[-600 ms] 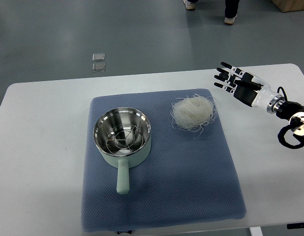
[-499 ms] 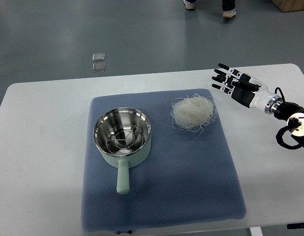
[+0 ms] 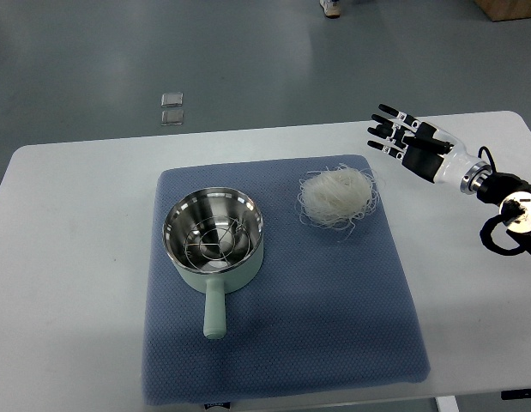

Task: Put vermicelli into pot with right hand

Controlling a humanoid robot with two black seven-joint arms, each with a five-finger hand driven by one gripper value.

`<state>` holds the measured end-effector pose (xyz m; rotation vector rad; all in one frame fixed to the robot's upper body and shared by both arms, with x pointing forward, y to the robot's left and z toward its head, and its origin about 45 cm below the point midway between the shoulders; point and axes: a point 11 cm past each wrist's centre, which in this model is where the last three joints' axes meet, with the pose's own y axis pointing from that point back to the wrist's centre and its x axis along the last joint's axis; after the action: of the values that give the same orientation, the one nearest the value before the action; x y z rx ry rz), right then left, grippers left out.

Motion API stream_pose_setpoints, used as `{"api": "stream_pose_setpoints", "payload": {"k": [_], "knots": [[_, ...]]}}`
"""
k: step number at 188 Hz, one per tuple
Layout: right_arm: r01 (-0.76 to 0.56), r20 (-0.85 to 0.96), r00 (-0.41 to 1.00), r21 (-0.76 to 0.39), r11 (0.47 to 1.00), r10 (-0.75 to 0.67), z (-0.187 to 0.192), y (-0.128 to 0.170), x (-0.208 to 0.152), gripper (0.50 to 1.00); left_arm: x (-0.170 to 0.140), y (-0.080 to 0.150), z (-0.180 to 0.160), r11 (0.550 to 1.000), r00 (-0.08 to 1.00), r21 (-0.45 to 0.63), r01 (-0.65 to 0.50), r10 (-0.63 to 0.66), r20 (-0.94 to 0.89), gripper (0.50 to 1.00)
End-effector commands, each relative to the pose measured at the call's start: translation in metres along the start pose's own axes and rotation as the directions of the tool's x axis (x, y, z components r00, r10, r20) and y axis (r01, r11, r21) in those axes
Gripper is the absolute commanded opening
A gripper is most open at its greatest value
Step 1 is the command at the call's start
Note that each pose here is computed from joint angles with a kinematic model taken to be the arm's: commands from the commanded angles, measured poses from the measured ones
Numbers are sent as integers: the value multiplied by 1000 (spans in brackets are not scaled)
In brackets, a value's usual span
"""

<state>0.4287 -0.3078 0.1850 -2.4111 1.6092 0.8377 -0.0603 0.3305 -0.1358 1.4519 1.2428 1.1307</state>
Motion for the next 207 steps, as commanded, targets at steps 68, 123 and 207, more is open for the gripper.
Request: {"api": "stream_pose_setpoints", "payload": {"k": [68, 123, 207], "knots": [[27, -152, 988, -19, 999, -29, -3, 3, 0, 926, 0, 0, 0, 1000, 1000, 0, 1, -1, 1, 1000], [78, -357, 930, -43, 996, -88, -18, 8, 0, 926, 0, 0, 0, 1000, 1000, 0, 1, -1, -1, 1000], [81, -604, 780, -164, 983, -165, -23, 10, -1, 924, 0, 0, 0, 1000, 1000, 0, 1, -1, -1, 1000]]}}
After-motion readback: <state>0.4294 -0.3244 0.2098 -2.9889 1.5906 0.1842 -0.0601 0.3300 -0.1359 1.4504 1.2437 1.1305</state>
